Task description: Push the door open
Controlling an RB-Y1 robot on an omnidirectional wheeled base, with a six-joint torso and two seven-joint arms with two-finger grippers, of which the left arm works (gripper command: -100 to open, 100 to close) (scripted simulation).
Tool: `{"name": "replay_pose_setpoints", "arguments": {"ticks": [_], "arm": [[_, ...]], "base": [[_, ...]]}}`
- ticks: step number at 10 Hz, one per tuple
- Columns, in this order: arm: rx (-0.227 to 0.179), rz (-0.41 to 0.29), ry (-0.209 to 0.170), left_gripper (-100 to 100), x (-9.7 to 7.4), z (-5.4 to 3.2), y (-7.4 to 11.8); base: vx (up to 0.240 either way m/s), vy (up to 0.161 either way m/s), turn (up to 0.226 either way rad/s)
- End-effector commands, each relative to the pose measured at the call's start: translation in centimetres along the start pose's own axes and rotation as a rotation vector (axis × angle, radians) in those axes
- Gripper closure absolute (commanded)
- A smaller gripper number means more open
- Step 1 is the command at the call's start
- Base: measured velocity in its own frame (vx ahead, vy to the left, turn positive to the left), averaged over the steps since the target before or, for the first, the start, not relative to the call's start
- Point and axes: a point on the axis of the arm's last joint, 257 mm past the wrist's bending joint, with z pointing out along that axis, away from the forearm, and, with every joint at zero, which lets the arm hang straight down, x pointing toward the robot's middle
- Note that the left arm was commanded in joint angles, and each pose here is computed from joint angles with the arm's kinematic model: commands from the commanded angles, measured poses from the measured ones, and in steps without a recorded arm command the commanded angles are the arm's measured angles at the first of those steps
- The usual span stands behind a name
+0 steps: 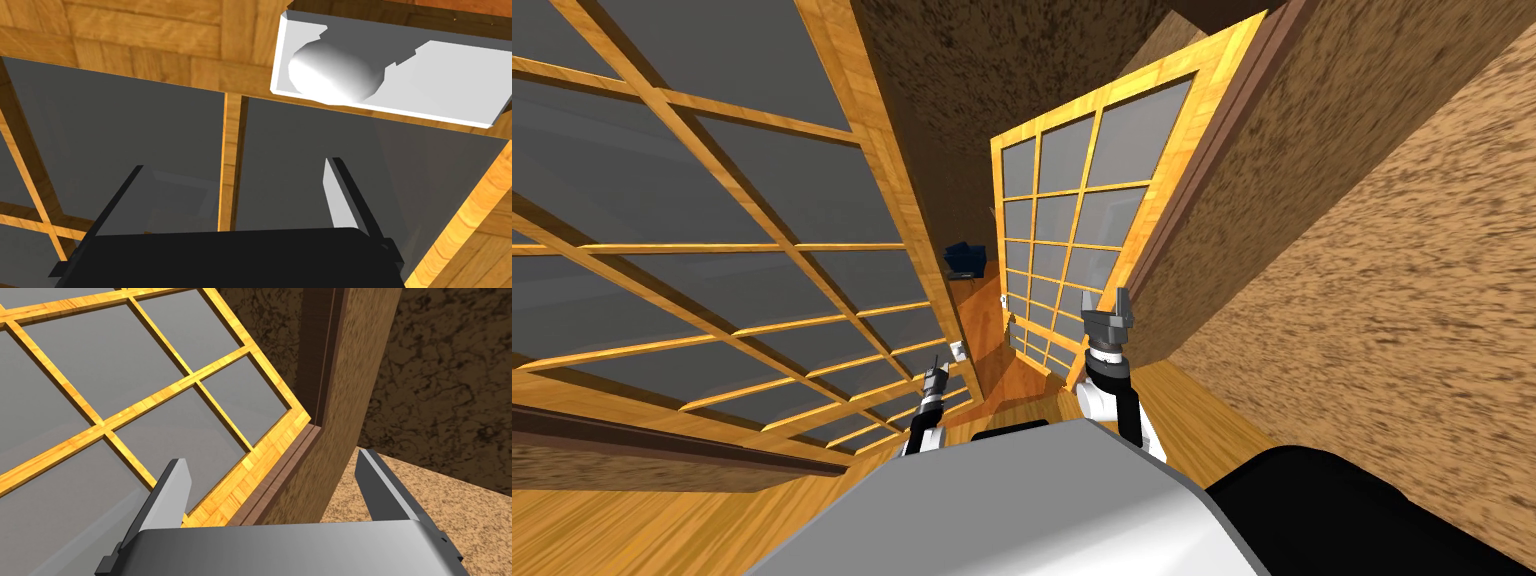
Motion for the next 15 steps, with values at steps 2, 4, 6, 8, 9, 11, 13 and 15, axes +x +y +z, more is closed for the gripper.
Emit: {"name": "replay_pose_setpoints", "arguments": {"ticks": [2,4,6,8,9,11,13,15], "arm": [[-0.002,-0.095,-0.011,-100,0.2,0.14,0.2],[-0.004,-0.156,-0.019,-100,0.4,0.2,0.4],[-0.007,-0.261,-0.035,-100,0.8,0.32,0.7],[-0.008,-0.333,-0.043,-100,1.0,0.36,0.9],[-0.008,-0.338,-0.043,-100,1.0,0.36,0.9],[-0.011,-0.444,-0.06,-100,1.5,0.41,1.3],[-0.012,-0.516,-0.069,-100,1.7,0.43,1.5],[-0.013,-0.579,-0.077,-100,2.0,0.43,1.7]], "base": [[-0.049,0.014,-0.029],[-0.03,0.008,-0.018],[-0.037,0.017,-0.031],[-0.039,0.009,-0.019],[-0.034,0.008,-0.014],[-0.038,0.009,-0.03],[-0.035,0.009,-0.019],[-0.046,0.013,-0.024]]}}
